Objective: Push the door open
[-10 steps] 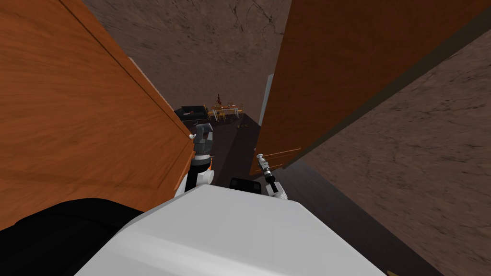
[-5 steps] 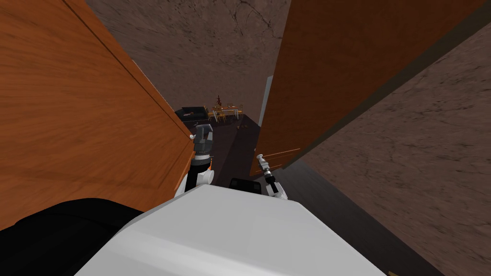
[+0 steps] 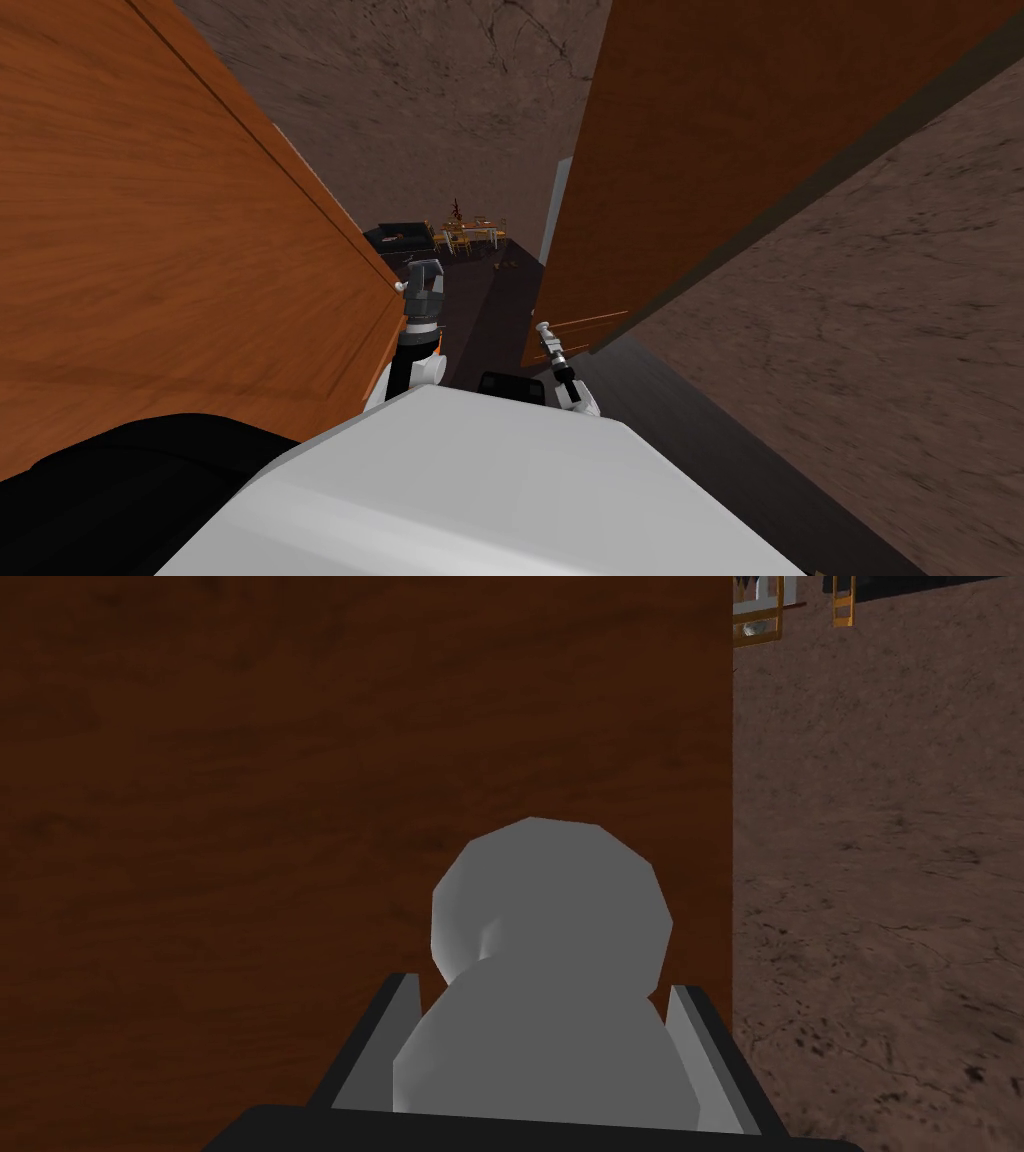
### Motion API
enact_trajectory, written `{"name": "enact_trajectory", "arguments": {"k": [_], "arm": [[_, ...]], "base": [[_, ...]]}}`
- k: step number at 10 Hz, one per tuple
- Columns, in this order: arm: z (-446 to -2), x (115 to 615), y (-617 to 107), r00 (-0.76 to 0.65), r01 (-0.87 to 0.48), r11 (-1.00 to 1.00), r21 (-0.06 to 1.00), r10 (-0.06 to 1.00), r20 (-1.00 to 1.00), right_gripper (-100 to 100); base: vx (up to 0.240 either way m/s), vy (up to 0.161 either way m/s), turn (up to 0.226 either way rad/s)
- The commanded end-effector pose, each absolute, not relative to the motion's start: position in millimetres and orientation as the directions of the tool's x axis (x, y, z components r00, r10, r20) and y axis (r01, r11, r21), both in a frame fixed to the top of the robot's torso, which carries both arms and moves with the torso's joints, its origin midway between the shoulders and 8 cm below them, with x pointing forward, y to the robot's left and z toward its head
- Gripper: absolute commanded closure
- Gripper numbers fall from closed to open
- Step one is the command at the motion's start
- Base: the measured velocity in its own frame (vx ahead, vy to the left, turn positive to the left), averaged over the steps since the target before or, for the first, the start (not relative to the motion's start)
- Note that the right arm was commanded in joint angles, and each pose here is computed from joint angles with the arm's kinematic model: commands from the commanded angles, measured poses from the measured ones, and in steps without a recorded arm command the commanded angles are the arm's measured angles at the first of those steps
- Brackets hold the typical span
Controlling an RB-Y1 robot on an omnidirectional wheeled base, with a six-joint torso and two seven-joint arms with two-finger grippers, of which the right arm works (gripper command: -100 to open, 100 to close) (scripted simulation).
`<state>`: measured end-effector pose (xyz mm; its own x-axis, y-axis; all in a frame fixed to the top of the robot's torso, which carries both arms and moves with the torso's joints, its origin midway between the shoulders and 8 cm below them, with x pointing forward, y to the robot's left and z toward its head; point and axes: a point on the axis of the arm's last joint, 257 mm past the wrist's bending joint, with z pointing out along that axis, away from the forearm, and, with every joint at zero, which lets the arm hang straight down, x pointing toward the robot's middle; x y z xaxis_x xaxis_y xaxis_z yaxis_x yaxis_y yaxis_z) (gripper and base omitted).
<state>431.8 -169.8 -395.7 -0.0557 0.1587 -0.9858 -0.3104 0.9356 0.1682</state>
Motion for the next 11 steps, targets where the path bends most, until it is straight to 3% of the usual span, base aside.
{"name": "enact_trajectory", "arguments": {"k": [1, 11], "arm": [[-391.3, 435.7, -171.4, -0.06, -0.304, 0.927, 0.22, 0.212, -0.975, 100], [-386.6, 442.7, -180.0, -0.113, -0.257, 0.836, 0.485, 0.472, -0.874, 100]], "base": [[0.033, 0.015, -0.003], [0.035, 0.02, -0.003]]}}
